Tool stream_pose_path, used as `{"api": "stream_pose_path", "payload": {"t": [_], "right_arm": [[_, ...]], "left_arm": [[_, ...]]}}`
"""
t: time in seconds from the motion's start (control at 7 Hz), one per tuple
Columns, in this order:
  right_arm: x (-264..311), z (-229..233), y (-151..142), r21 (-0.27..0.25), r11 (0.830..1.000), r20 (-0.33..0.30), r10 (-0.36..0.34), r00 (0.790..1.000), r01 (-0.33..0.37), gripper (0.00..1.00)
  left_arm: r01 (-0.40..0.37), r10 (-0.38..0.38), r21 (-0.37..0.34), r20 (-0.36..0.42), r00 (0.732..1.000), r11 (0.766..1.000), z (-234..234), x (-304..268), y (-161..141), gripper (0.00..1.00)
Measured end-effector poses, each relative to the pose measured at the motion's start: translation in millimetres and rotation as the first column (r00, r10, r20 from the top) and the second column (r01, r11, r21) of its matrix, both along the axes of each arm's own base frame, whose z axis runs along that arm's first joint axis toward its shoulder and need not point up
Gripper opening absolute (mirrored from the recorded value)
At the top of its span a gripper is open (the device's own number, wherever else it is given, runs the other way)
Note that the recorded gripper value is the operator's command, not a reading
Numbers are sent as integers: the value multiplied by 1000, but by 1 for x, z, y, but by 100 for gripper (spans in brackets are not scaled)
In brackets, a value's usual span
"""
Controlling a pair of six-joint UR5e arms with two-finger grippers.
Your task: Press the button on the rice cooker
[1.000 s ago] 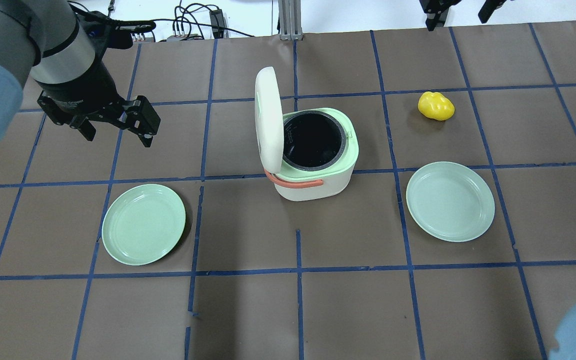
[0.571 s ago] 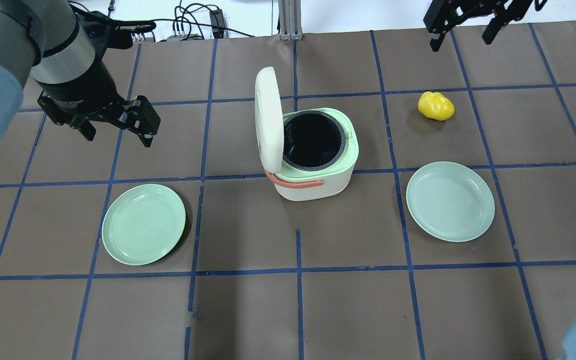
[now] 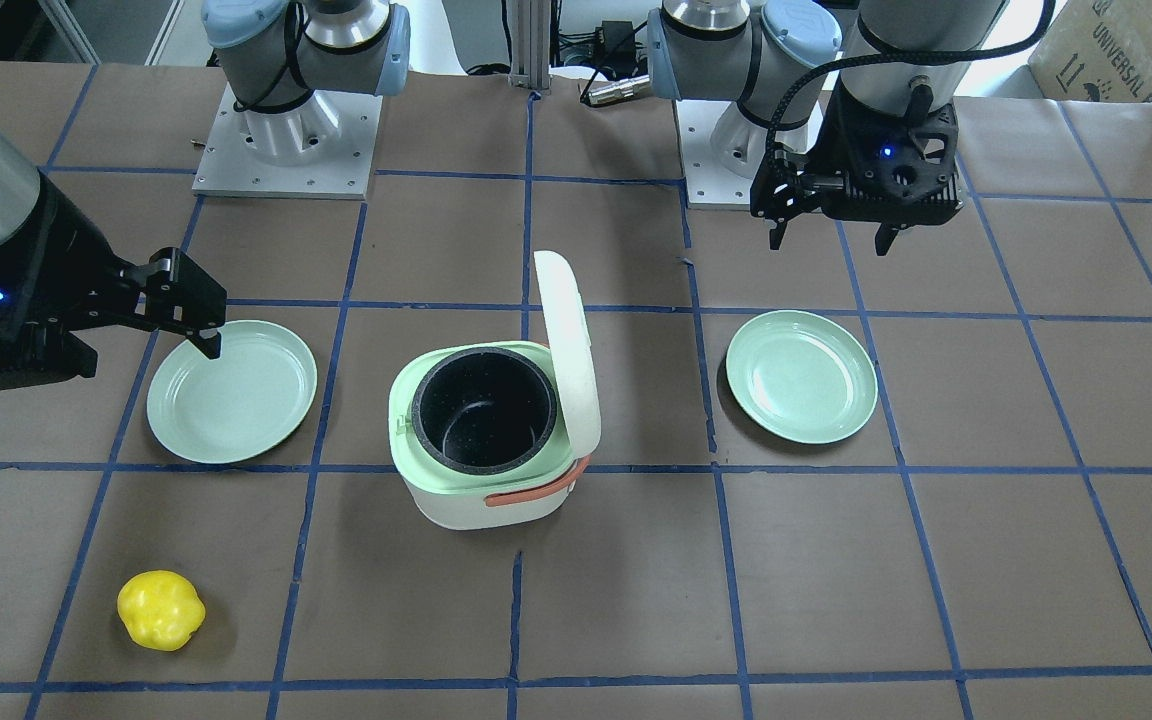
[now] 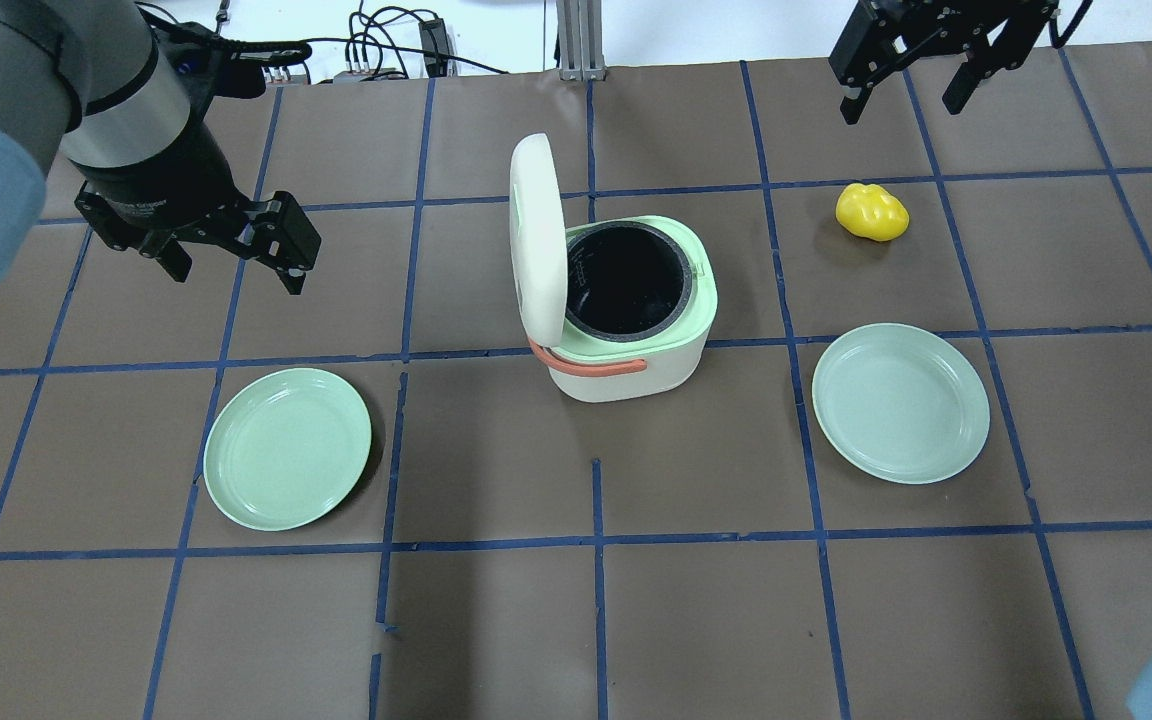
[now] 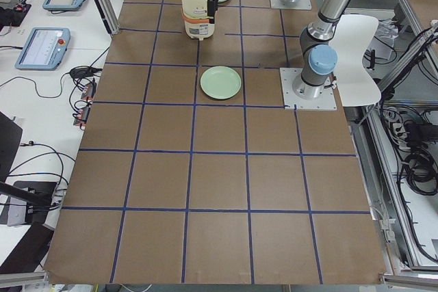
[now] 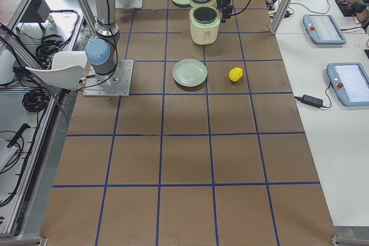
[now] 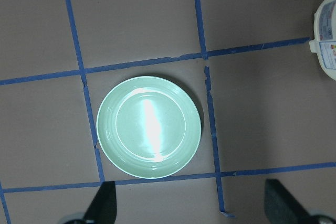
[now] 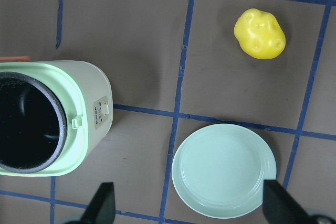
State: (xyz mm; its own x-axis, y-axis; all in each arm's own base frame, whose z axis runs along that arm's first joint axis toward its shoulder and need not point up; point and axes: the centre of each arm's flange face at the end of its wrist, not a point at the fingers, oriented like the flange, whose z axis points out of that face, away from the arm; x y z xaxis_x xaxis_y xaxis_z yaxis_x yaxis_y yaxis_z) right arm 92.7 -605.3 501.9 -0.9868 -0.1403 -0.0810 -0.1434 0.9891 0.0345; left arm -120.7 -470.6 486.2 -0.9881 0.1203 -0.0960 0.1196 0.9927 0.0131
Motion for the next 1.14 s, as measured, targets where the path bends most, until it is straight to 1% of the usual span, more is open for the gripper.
{"api": "stream_pose_path", "payload": {"t": [0.43,0.86,1.14], "right_arm": [[0,1,0,-7,1000,-7,3,1000,-3,100],[-2,8,-5,-68,998,-26,-9,1000,7,100],[-4,10,-6,-80,996,-39,-33,999,30,100]], "left_arm": [[0,0,0,0,1000,1000,0,0,0,100],[0,0,0,-1,1000,1000,0,0,0,100],[0,0,0,0,1000,1000,0,0,0,100]]}}
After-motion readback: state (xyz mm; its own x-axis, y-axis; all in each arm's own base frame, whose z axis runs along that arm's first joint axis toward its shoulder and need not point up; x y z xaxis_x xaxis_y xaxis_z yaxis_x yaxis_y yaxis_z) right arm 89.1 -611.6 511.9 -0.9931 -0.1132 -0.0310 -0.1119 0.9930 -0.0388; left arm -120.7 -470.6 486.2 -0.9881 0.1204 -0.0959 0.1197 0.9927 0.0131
